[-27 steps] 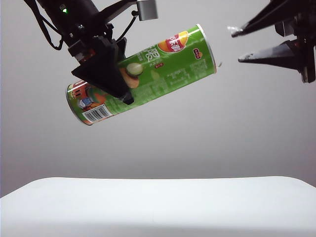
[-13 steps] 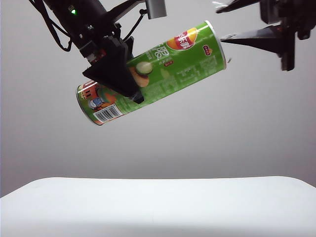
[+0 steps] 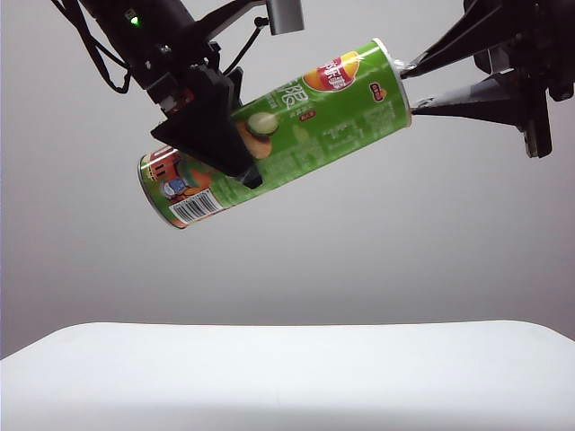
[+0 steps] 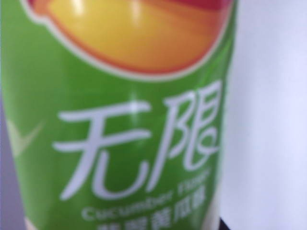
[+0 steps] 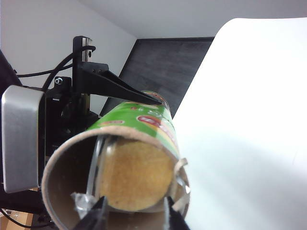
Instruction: Pick up the green tub of chips from the desk, pull out the transparent container with the chips inside partially, and then place the chips back on the desk.
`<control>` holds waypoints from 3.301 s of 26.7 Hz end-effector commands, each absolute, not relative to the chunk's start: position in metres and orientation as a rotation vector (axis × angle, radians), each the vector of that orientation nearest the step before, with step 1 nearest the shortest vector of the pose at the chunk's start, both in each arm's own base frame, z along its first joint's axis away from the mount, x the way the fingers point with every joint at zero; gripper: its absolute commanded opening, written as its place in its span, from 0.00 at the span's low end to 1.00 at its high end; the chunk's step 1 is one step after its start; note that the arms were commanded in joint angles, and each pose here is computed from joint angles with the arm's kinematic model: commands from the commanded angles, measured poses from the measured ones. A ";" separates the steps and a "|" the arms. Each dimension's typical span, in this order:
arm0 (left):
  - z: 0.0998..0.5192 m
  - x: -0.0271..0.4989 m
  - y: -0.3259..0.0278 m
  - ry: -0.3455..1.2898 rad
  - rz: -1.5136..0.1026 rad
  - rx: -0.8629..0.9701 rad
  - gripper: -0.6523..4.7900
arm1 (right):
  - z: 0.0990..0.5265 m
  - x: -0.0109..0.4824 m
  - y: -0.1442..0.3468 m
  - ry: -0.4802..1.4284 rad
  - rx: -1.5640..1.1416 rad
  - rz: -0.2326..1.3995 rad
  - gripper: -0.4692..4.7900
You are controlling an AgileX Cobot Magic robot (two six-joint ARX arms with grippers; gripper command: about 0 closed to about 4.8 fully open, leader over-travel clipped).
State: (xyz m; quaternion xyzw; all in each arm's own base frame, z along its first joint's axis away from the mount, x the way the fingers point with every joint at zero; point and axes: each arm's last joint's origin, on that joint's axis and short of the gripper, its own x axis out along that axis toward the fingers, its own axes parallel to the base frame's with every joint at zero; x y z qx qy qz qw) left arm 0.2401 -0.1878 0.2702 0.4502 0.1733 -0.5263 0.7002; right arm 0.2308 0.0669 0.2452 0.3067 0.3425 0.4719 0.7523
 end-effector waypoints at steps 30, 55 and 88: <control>0.265 0.239 -0.202 0.370 -1.208 0.984 0.63 | 0.247 0.229 0.080 0.733 0.631 1.044 0.37; 0.262 0.239 -0.197 0.437 -1.160 1.023 0.63 | 0.248 0.233 0.070 0.688 0.615 1.000 0.08; 0.238 0.270 -0.156 0.664 -1.116 0.880 0.63 | 0.267 0.210 0.036 0.453 0.208 0.829 1.00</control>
